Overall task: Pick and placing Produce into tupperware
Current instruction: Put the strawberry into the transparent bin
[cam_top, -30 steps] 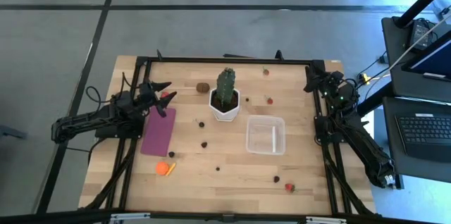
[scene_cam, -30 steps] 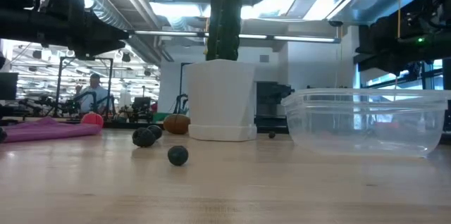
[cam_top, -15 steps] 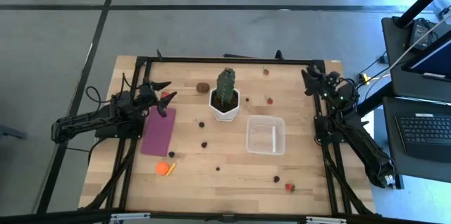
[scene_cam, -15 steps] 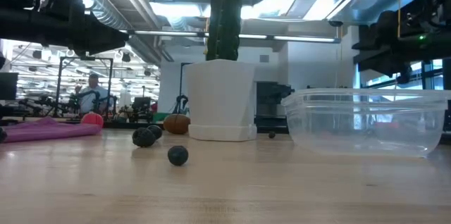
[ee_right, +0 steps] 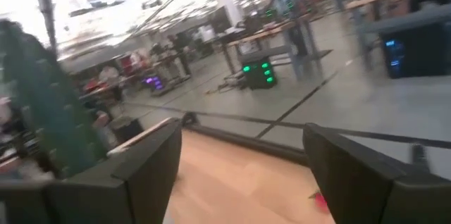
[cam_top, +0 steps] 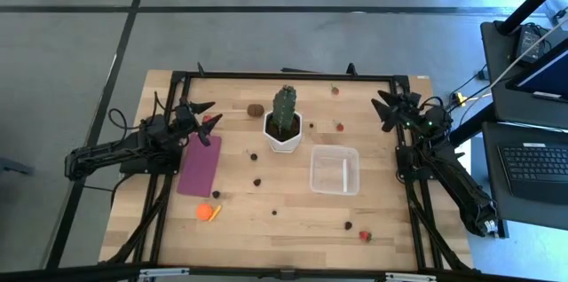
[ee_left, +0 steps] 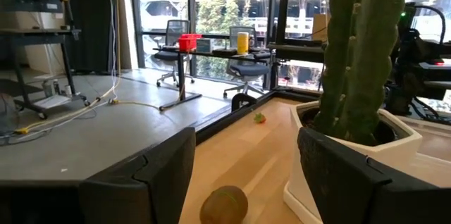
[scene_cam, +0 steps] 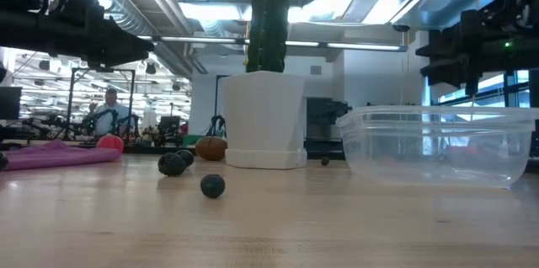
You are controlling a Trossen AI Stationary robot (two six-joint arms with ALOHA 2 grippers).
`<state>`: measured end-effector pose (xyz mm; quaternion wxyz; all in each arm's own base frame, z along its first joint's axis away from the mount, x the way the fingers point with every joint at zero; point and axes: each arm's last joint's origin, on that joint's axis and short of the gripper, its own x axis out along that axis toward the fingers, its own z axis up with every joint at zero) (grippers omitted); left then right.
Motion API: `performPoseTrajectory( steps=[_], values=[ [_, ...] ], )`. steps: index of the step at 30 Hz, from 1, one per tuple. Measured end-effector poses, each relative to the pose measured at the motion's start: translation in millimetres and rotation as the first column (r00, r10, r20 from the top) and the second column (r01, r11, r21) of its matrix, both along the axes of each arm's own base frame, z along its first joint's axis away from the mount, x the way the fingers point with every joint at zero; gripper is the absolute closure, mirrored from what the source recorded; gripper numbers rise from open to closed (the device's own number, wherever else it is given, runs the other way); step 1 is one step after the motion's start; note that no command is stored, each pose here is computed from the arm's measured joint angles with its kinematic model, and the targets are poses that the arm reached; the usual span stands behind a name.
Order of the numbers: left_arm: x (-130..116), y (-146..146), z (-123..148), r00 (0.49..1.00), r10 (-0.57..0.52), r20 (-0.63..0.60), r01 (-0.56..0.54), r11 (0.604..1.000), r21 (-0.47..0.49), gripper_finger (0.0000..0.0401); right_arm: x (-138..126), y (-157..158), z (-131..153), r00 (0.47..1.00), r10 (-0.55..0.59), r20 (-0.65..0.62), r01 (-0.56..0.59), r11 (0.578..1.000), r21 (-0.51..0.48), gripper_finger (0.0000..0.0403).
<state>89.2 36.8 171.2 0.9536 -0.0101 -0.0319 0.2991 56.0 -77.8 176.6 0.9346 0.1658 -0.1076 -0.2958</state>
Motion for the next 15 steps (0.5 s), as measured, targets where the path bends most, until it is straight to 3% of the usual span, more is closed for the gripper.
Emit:
performPoseTrajectory(
  steps=[7, 15],
  values=[
    [-1.0, 1.4, 0.3, 0.998, 0.059, 0.002, -0.059, 0.998, 0.001, 0.0157, 0.6, 0.7, -1.3, 0.999, 0.036, 0.011, -0.036, 0.999, 0.039, 0.0044],
    [-1.1, 1.5, 0.3, 0.998, 0.065, 0.006, -0.065, 0.998, -0.005, 0.0157, 0.6, 0.3, -4.0, 0.999, 0.030, 0.024, -0.033, 0.995, 0.099, 0.0040]
  ],
)
